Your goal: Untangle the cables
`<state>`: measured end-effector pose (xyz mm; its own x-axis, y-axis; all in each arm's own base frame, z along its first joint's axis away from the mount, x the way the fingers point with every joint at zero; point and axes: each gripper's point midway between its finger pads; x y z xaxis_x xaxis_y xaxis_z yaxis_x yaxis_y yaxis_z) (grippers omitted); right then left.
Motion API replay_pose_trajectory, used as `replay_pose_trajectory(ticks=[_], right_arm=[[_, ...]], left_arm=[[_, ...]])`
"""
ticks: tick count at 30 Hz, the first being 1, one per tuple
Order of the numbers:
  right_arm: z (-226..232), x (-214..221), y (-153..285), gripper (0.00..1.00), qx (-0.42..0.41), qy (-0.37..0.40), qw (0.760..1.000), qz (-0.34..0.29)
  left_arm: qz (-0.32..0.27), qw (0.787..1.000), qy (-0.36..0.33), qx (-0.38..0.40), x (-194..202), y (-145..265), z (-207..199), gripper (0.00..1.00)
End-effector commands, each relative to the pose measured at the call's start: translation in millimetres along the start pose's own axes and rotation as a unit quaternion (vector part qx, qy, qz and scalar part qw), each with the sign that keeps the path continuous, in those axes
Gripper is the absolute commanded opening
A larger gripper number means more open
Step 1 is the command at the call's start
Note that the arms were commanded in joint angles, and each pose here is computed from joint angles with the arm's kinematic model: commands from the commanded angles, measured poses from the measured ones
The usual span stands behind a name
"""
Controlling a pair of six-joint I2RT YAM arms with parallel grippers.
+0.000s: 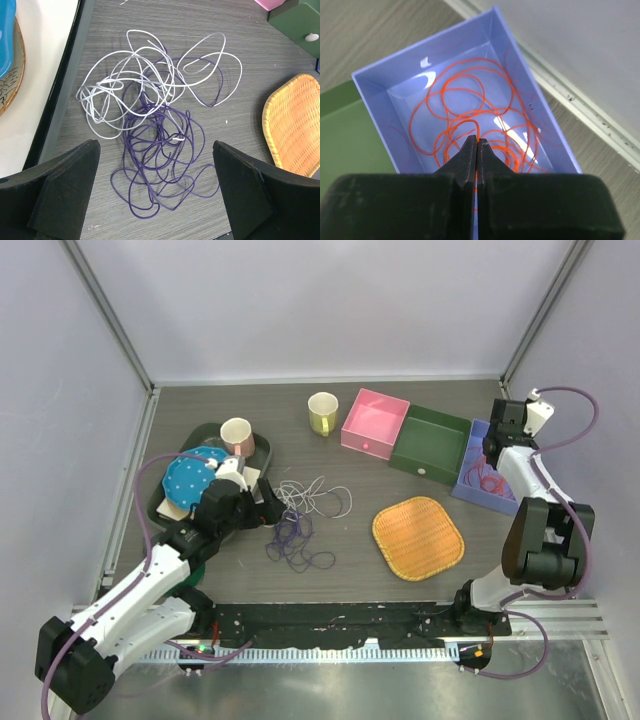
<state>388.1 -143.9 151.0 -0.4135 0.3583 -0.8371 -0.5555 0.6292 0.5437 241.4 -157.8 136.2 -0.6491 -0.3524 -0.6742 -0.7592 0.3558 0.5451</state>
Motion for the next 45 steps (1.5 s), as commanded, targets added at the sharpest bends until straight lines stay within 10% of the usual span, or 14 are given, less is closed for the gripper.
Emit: replay_pose_trajectory(ticks=[1, 10, 19, 22, 25, 30, 37, 45], right_arm=[[19, 14, -16, 0.01, -0.039, -0.018, 0.999, 0.024], [37, 36, -30, 0.01, -0.072, -0.011, 0.995, 0.070], [32, -16, 42, 0.81, -0.115, -0.006, 0.993, -0.007], [42, -32, 78, 0.91, -0.145, 0.026, 0.988, -0.047], [91, -29, 131, 0.92, -0.267, 0.089, 0.956, -0.087], [169, 20, 252, 0.92, -0.536, 0.177, 0.820, -0.099], [191, 133, 359, 0.92, -0.691, 0.193, 0.694, -0.062], [212, 239, 417, 0.91, -0.736, 0.235, 0.635, 0.014]], left_arm=[[-0.013, 1.000, 0.008, -0.007, -5, 0, 1, 1.00], [-0.010, 1.000, 0.009, -0.018, -4, -3, 4, 1.00], [-0.005, 0.999, 0.011, -0.034, -3, -8, 8, 1.00], [0.002, 0.999, 0.011, -0.043, -1, -11, 10, 1.00], [0.009, 0.999, 0.010, -0.047, 2, -14, 12, 1.00], [0.017, 0.999, 0.012, -0.038, 4, -16, 7, 1.00], [0.007, 0.999, 0.025, -0.038, 1, -13, 7, 1.00], [0.034, 0.997, 0.062, -0.021, 21, -10, 6, 1.00]])
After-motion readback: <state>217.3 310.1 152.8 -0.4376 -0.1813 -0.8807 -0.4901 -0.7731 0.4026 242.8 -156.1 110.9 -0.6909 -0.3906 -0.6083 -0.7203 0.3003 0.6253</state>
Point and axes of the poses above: each gripper's point midway between its finger pads, its own y axis back along the fingers, its own z axis along the line the jaws close on, x = y × z, and after that the axes turned 5 degrees about y, right-handed
